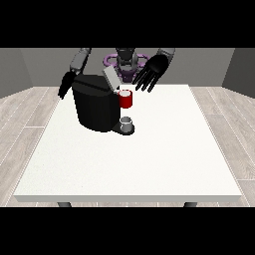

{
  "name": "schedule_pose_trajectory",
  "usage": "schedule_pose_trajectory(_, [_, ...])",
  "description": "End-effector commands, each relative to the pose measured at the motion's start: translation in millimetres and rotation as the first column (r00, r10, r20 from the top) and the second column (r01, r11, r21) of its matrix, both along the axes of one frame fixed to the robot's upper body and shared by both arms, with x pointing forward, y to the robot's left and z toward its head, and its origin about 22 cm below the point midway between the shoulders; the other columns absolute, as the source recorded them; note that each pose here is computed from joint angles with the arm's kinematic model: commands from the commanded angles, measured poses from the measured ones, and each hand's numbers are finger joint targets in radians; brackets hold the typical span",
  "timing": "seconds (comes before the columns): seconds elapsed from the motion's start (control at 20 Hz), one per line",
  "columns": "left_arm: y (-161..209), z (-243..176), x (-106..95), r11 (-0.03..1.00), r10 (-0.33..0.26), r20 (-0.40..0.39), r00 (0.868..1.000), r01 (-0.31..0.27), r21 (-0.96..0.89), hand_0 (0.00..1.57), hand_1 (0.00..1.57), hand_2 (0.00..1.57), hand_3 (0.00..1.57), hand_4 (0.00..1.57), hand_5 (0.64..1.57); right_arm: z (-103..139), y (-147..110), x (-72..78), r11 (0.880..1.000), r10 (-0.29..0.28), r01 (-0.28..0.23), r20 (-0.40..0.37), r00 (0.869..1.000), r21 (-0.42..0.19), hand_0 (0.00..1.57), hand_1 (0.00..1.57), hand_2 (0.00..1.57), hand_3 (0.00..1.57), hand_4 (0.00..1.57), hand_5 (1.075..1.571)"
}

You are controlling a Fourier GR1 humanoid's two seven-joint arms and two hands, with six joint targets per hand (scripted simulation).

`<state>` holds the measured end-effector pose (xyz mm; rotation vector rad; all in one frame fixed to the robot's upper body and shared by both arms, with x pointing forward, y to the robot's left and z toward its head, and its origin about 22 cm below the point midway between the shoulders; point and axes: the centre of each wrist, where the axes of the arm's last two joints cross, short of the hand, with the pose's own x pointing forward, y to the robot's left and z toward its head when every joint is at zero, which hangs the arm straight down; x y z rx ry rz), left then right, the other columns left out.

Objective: Insert the coffee pod into the coffee machine and close the lid

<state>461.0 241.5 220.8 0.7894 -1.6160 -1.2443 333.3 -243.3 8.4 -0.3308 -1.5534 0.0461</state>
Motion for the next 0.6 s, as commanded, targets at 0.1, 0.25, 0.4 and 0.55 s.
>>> schedule_pose_trajectory(0.1, [-27.3, -64.1, -5.6, 0.904, -0.153, -0.104, 0.983, 0.097, -0.417, 0.0, 0.0, 0.15, 0.0, 0.0, 1.571, -38.0, -14.1, -24.7, 0.998, -0.062, 0.065, -0.118, 0.991, 0.017, 0.0, 0.0, 0.0, 0.0, 0.0, 1.571])
schedule_pose_trajectory(0.25, [-27.1, -135.0, -23.5, 0.773, -0.162, -0.202, 0.966, -0.003, -0.634, 0.0, 0.0, 0.0, 0.0, 0.42, 1.571, -64.4, -25.2, -50.6, 0.993, -0.107, 0.113, -0.173, 0.979, 0.024, 0.0, 0.0, 0.0, 0.0, 0.0, 1.571])
schedule_pose_trajectory(0.4, [-11.9, -177.3, -39.8, 0.575, -0.165, -0.24, 0.957, -0.104, -0.811, 0.0, 0.0, 0.0, 0.0, 0.0, 1.571, -75.4, -35.9, -67.0, 0.988, -0.151, 0.154, -0.194, 0.969, 0.0, 0.0, 0.0, 0.0, 0.0, 0.0, 1.571])
schedule_pose_trajectory(0.55, [-10.9, -252.6, -84.3, 0.54, -0.164, -0.375, 0.912, -0.235, -0.808, 0.0, 0.0, 0.0, 0.0, 0.39, 1.571, -96.0, -42.9, -97.9, 0.989, -0.139, 0.145, -0.251, 0.958, 0.006, 0.0, 0.0, 0.0, 0.0, 0.0, 1.571])
